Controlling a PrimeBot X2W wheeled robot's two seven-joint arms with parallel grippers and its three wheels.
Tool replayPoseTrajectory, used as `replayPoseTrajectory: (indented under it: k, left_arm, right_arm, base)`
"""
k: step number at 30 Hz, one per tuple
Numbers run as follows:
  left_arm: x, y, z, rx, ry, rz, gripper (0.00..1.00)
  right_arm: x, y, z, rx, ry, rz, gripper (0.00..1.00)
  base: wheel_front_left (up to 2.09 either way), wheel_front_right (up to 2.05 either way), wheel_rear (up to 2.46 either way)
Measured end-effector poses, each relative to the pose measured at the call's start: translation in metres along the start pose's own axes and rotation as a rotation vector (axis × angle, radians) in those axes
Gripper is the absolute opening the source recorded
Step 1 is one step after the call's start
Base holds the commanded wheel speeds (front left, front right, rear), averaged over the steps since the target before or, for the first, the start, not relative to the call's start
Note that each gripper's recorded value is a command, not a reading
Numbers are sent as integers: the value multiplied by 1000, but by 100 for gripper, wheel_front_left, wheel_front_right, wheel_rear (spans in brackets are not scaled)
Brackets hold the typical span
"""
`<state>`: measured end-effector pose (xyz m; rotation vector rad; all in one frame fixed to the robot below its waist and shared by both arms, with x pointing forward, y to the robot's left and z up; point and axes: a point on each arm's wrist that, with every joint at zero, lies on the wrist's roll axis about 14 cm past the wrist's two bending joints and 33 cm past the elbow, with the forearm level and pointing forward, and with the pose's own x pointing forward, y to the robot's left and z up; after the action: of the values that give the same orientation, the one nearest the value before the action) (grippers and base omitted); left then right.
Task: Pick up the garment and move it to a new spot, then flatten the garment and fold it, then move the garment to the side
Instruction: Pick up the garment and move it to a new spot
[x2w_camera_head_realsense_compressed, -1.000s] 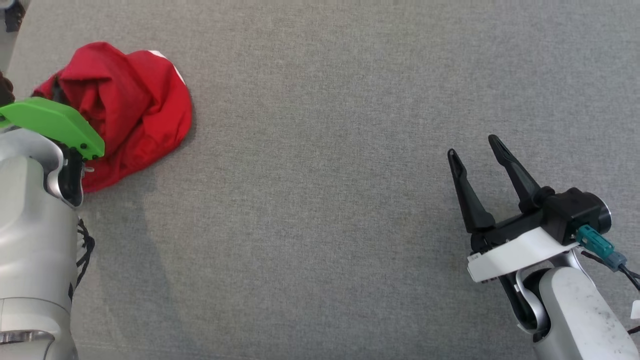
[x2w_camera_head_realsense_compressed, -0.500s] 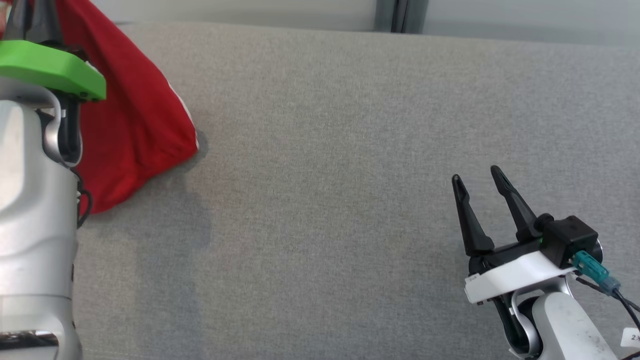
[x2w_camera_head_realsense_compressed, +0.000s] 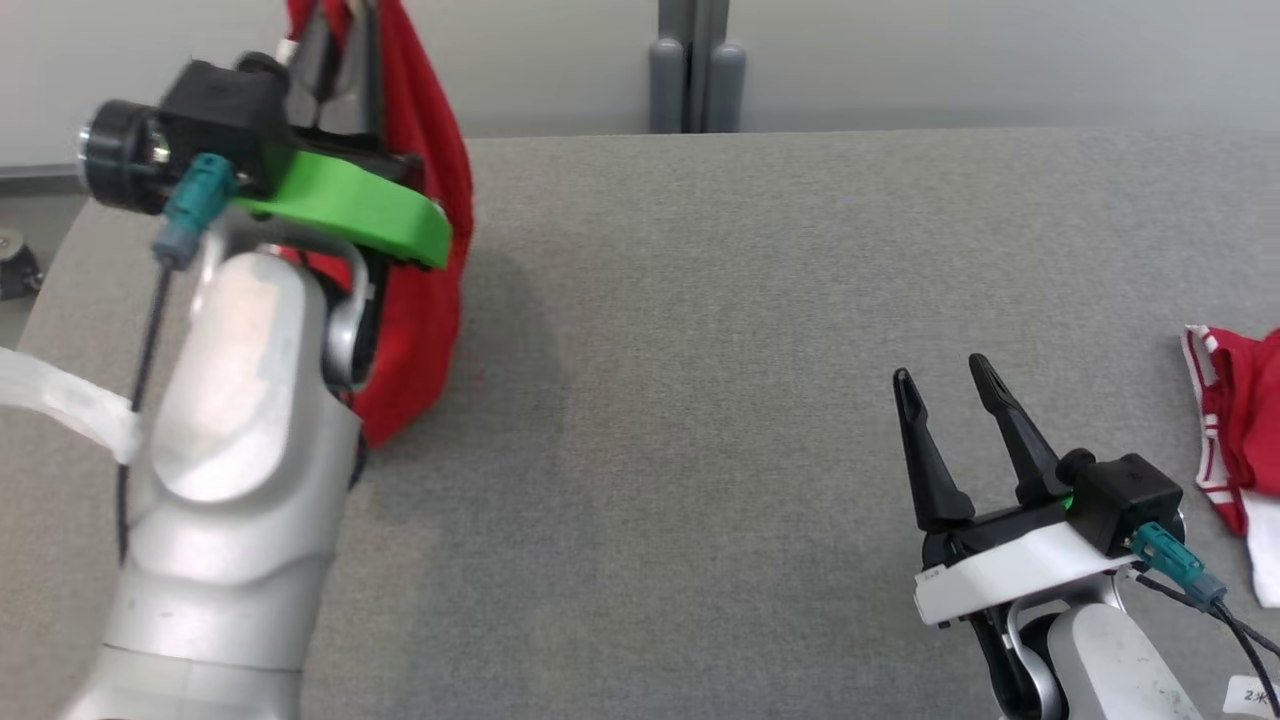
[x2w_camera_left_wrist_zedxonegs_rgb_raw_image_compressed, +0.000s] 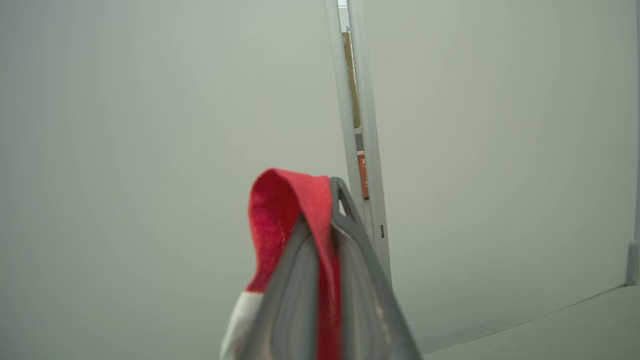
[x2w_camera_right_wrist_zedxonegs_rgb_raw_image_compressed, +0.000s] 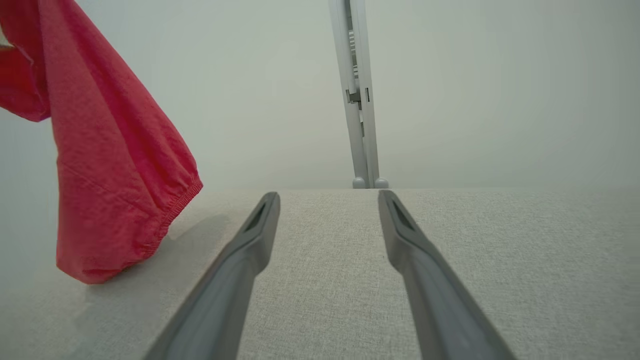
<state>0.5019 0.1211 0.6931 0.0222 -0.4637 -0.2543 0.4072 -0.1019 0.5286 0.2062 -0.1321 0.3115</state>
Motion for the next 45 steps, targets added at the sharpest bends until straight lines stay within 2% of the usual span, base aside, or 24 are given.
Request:
replayPoseTrajectory:
  k: [13, 17, 18, 20, 22, 23, 24, 25, 26, 31, 34, 40, 45]
  left_arm:
    - [5, -175, -33, -236, 70, -271, 0]
    - [-11, -240, -46, -256, 129, -425, 1]
    - [-20, -258, -52, -259, 152, -478, 14]
    - [-37, -287, -60, -267, 189, -567, 20]
    - [-58, -312, -70, -272, 234, -652, 31]
    - [-67, -320, -75, -278, 258, -682, 48]
    - [-79, -329, -80, -280, 287, -717, 71]
    - [-90, -336, -85, -277, 309, -750, 100]
    - [-101, -342, -87, -281, 334, -776, 100]
    - [-144, -356, -97, -296, 440, -871, 100]
    - [-149, -350, -97, -297, 455, -858, 100]
    - [-109, -301, -94, -269, 406, -636, 100]
    - [-71, -229, -78, -209, 304, -422, 100]
  right_arm:
    - [-43, -40, 14, -10, -23, -167, 100]
    - [-59, -56, 18, -14, -27, -235, 100]
    - [-63, -60, 19, -17, -27, -254, 100]
    - [-72, -68, 22, -23, -33, -290, 100]
    - [-81, -78, 25, -30, -39, -329, 100]
    - [-85, -82, 26, -33, -40, -344, 100]
    - [-89, -86, 28, -37, -43, -360, 100]
    - [-92, -89, 29, -39, -46, -373, 100]
    - [-95, -91, 30, -40, -51, -384, 100]
    - [-94, -90, 33, -40, -61, -382, 100]
    - [-87, -86, 35, -41, -72, -360, 100]
    - [-69, -72, 41, -46, -94, -291, 100]
    - [-56, -58, 40, -51, -96, -224, 100]
  base:
    - [0, 0, 0]
    - [0, 0, 0]
    - [0, 0, 0]
    - [0, 0, 0]
    - [0, 0, 0]
    - [0, 0, 0]
    - [0, 0, 0]
    - [0, 0, 0]
    - [0, 0, 0]
    - [0, 0, 0]
    - [0, 0, 0]
    - [0, 0, 0]
    - [0, 0, 0]
